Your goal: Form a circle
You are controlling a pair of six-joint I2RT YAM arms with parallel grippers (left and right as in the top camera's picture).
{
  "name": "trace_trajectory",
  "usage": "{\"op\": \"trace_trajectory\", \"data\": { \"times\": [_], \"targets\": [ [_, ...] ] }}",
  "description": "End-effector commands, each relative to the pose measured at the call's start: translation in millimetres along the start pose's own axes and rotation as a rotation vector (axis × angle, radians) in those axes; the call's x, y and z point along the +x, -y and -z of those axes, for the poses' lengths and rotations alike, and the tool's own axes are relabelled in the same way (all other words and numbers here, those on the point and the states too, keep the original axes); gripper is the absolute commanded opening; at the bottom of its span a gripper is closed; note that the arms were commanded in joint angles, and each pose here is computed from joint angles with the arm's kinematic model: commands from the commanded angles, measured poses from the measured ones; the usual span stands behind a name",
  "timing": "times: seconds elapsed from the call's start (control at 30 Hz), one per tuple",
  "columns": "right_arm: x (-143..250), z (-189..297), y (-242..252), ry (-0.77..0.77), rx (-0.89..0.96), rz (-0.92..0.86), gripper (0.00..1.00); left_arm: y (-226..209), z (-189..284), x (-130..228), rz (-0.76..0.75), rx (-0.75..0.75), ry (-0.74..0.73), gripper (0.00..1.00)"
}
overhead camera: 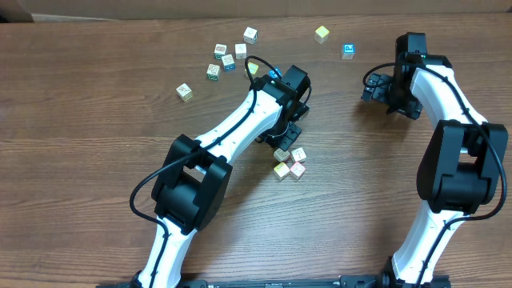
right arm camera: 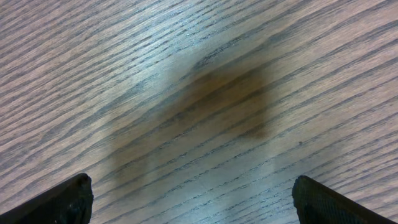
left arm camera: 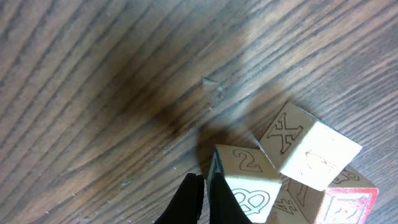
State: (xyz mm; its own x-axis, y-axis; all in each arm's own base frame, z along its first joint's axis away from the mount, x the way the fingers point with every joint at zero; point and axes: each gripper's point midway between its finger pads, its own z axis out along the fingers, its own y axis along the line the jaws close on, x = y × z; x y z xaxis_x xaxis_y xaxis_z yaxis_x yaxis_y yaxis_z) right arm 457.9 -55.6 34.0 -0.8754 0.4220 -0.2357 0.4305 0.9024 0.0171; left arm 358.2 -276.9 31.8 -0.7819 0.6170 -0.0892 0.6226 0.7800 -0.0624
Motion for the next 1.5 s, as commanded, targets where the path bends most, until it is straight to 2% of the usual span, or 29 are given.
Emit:
{"op": "trace_trajectory", "data": {
  "times": [0.0,0.1,0.2,0.43,0.53,0.63,1.1,1.47],
  "targets": [
    [-7,7,0,0.025,-0.005,-0.004,1.00,-12,-4,-1,0.026,-0.074,0.000,0.04],
    [-7,7,0,0.025,-0.005,-0.004,1.00,-23,18,-14,0.061,-0.136,0.053,0.04],
    [-7,7,0,0.025,-0.005,-0.004,1.00,-21,40,-27,0.086,-0.134,0.116,0.04],
    [-7,7,0,0.025,-0.005,-0.004,1.00,6,59,-46,0.106,0.023,0.197,0.05],
    [-7,7,0,0.025,-0.005,-0.004,1.00,11,59,-51,0.105,0.047,0.213,0.08],
    [-7,7,0,0.025,-0.005,-0.004,1.00,13,59,-54,0.124,0.050,0.223,0.04],
    [-7,7,0,0.025,-0.005,-0.004,1.00,25,37,-44,0.129,0.056,0.194,0.04],
    [-7,7,0,0.025,-0.005,-0.004,1.00,29,95,-18,0.133,0.057,0.191,0.04]
  ]
}}
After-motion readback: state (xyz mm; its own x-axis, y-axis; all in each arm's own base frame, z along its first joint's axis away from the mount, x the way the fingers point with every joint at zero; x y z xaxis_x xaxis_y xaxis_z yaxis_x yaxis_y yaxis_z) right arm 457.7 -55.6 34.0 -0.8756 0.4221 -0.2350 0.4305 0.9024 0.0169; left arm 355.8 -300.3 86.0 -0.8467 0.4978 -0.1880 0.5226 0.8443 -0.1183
